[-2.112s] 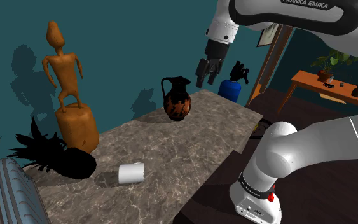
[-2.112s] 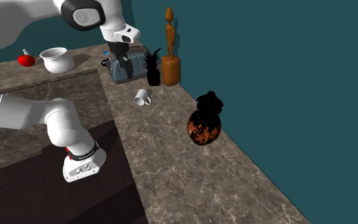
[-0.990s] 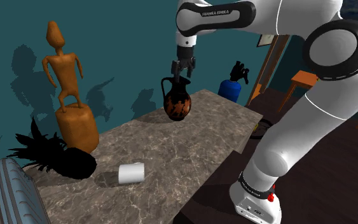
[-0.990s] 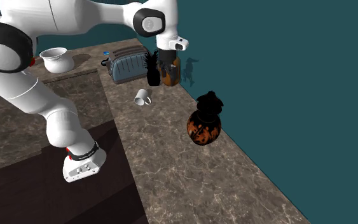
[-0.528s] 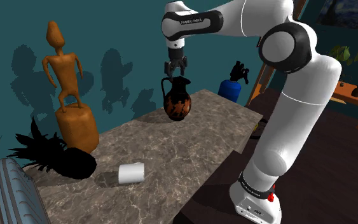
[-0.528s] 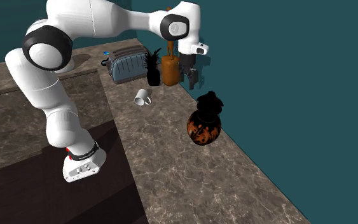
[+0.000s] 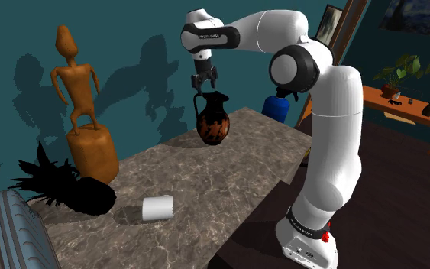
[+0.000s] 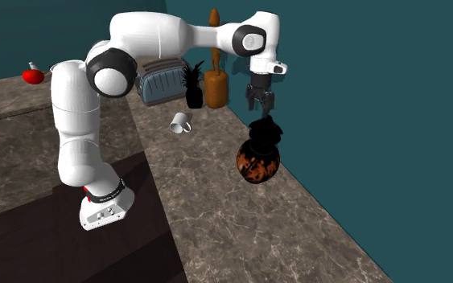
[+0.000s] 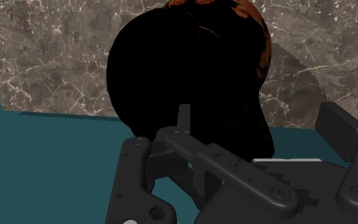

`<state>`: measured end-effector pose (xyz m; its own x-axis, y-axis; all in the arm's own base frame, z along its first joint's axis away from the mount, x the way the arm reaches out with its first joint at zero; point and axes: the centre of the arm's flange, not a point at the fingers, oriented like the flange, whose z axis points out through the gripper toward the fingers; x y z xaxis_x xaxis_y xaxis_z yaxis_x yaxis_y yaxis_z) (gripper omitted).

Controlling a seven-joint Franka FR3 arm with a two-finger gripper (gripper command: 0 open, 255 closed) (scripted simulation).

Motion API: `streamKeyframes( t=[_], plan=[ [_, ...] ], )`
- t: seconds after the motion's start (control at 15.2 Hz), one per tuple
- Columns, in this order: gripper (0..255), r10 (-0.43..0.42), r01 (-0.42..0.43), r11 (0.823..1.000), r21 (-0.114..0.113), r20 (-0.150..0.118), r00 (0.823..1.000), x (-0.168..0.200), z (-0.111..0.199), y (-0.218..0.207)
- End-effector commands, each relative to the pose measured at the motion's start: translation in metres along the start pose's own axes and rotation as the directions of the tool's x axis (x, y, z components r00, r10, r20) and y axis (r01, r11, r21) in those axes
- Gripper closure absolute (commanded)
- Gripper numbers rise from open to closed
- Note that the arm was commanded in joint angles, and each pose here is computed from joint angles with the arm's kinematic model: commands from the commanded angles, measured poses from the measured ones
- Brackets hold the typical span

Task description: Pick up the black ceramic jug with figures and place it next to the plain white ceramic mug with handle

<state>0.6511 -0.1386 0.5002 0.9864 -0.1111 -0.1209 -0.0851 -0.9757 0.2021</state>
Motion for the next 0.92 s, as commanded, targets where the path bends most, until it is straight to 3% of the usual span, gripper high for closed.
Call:
streamKeyframes(
  t=[0.0,0.33,0.86],
  plan=[
    [0,0.001,-0.001,1.0,-0.004,0.001,1.0,0.003,0.008,0.001],
    [0,0.001,-0.001,1.0,-0.004,0.001,1.0,0.003,0.038,0.001],
    [0,0.001,-0.001,1.0,-0.004,0.001,1.0,0.003,0.038,0.001]
  ],
)
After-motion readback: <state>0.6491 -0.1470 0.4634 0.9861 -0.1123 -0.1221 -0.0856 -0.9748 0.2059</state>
